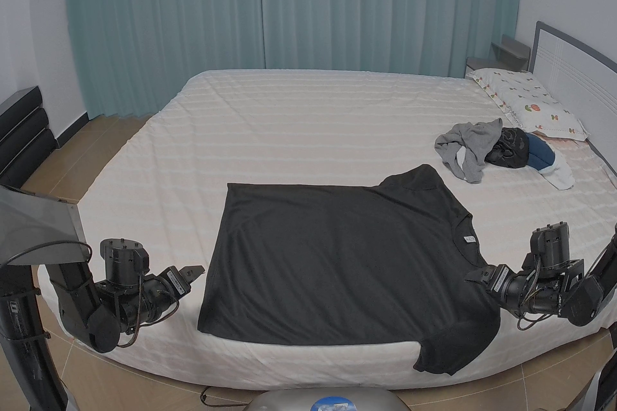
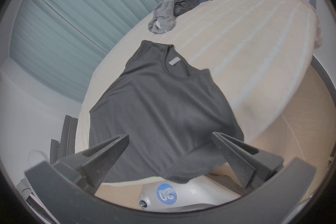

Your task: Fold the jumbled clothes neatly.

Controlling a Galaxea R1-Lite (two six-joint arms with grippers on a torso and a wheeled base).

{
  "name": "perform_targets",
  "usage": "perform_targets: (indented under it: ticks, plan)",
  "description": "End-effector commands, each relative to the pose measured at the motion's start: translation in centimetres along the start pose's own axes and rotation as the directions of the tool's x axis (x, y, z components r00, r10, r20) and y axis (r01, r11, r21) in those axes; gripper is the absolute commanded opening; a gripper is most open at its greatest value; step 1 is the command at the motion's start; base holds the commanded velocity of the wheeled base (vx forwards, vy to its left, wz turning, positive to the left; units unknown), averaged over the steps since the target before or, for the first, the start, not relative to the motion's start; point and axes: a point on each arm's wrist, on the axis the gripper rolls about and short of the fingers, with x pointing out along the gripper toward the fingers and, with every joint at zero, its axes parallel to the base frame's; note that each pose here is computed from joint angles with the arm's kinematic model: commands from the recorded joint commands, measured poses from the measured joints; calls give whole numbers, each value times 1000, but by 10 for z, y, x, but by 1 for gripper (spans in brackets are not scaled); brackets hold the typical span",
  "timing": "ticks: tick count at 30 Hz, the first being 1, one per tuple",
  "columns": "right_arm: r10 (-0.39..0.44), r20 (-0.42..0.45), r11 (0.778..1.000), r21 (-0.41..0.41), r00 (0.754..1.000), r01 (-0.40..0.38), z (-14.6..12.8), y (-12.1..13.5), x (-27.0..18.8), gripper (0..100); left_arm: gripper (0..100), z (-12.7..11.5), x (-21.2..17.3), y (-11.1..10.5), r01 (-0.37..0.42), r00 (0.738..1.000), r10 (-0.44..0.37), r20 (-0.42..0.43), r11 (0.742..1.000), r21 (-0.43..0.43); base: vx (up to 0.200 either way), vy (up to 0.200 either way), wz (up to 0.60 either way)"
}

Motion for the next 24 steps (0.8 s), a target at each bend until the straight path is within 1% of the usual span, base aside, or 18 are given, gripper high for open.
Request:
perform_targets:
  ticks: [1,7,10,13,14,19,22,24]
  plan:
    - [0,-7,1000,-4,1000,0,-3,-2,-3,100,100,-9,-2,5,-14,999,14,-38,1000,-1,0,0,0]
    - [12,5,1000,-4,1000,-12,-5,-3,-1,100,100,-7,-3,2,-2,999,2,-33,1000,-10,0,0,0]
    - [13,17,1000,-6,1000,-13,-7,-5,3,100,100,-8,-3,2,0,999,-1,-34,1000,-25,0,-200,0]
    - [28,26,1000,-6,999,-28,-9,-6,5,100,100,-9,-3,0,5,999,-6,-36,1000,-22,0,-200,0]
    - [42,41,999,-5,998,-41,-9,-7,8,100,100,-9,-3,0,7,999,-7,-38,1000,-22,0,-200,0]
    - [50,57,999,-8,997,-49,-12,-11,16,100,100,-10,-4,0,5,999,-6,-43,1000,-21,0,-200,0]
    - [74,71,997,-5,995,-74,-11,-10,15,100,100,-11,-4,0,3,999,-4,-47,1000,-20,0,-200,0]
    - [72,75,997,-4,995,-72,-10,-11,15,100,100,-11,-5,0,13,999,-14,-52,1000,-21,0,0,0]
